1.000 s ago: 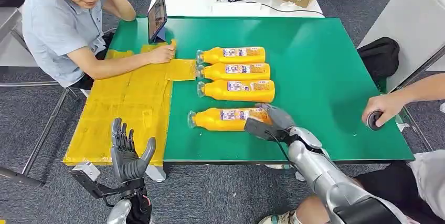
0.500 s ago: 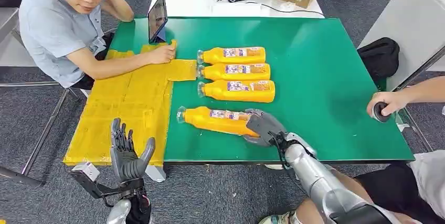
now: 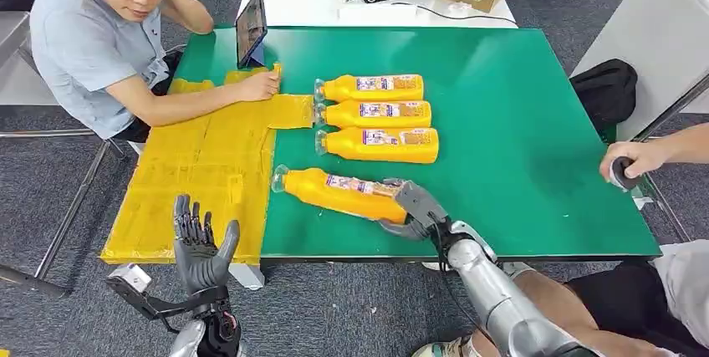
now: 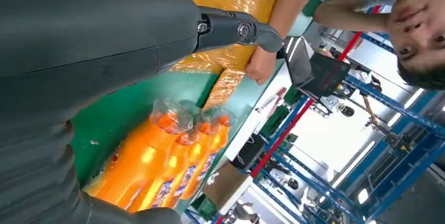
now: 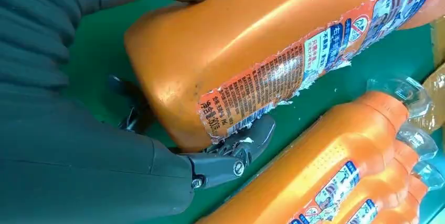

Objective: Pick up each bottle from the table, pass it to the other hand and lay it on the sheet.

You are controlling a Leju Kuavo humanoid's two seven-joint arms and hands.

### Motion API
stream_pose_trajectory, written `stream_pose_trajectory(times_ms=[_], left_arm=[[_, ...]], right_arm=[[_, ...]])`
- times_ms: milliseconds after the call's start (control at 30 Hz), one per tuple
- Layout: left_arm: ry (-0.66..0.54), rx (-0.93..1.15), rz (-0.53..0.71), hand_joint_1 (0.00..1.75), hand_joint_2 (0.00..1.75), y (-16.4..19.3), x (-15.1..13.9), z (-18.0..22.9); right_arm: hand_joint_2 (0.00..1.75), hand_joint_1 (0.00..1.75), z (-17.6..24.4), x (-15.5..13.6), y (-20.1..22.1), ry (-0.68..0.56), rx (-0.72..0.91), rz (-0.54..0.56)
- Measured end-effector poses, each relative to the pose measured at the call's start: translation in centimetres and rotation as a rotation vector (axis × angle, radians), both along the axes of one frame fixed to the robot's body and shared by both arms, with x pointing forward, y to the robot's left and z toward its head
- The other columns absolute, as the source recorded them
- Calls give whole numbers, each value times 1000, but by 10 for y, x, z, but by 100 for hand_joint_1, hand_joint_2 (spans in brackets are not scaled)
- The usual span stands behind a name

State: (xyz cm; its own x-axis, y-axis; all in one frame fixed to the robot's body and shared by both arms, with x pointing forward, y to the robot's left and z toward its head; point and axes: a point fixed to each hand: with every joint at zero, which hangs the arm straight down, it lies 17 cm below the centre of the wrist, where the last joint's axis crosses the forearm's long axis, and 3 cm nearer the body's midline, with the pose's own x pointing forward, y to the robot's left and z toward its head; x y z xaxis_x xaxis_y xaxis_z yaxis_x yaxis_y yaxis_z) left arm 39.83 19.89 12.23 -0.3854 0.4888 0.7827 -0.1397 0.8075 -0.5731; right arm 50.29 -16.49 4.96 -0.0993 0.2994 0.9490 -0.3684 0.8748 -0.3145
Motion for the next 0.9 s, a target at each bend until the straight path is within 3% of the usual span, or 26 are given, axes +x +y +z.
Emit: stream_pose_trajectory(times_ms=[367,533,733,900], left_arm=[[14,164,37,0,175,2,2,5],[16,110,9,0,175,-6,3,2],[159,-79,-112,0,175,-37,9,-31],[165,-17,-56,0,175,-37,10,-26]], right_arm=[[175,175,6,-8,6,-19,64,-4],[175,175,19,-12,10,-60,92,-8],[175,175,44,-20,12,-131,134,-23],[175,175,61,-25,15,-175,167,-25]])
